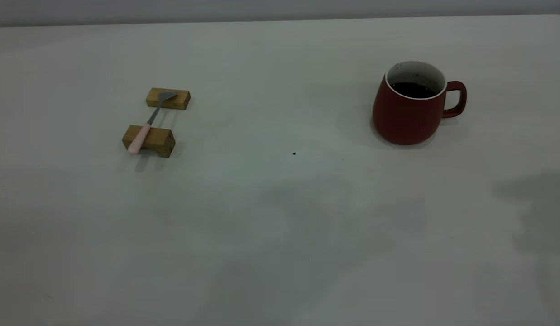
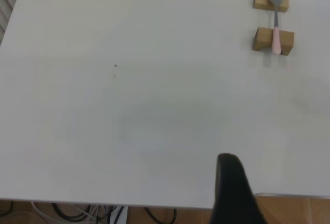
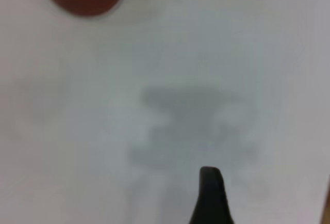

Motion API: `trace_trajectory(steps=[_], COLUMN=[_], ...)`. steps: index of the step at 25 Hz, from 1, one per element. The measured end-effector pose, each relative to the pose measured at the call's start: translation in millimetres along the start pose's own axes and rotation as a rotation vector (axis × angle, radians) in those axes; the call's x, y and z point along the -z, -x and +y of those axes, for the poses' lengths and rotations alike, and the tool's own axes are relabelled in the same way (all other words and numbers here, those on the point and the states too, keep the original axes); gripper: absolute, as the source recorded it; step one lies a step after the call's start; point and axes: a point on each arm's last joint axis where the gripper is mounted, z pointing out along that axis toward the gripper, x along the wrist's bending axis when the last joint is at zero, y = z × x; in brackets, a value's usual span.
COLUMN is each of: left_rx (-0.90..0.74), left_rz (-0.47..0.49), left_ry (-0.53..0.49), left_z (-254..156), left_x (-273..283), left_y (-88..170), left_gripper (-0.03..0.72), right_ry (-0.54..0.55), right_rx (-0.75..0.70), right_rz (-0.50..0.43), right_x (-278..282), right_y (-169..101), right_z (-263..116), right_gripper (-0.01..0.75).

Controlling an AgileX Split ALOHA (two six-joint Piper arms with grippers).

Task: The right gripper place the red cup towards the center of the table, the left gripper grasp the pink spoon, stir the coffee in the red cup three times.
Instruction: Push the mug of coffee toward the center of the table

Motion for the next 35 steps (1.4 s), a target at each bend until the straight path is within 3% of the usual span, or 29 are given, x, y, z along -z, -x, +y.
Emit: trace_trajectory(steps=[8, 19, 27, 35], left_rx=[0.000, 0.000, 0.000, 0.000], left_rz=[0.000, 0.000, 0.000, 0.000], left_ry=[0.000, 0.000, 0.000, 0.000], left_z=[0, 0, 0, 0], left_x=[0, 0, 0, 0], left_y=[0, 0, 0, 0], left_gripper=[0.523, 0.523, 0.523, 0.523], right_ry=[-0.110, -0.142, -0.122, -0.092], right_rx=[0.335, 0.668, 0.835, 0.986], right_rz=[0.109, 0.160, 0.173, 0.191], right_x=[-95, -194, -237, -251], right_y=[-15, -13, -17, -41], right_z=[42, 87, 95, 101], right_gripper=[0.618, 0.608, 0.607, 0.607])
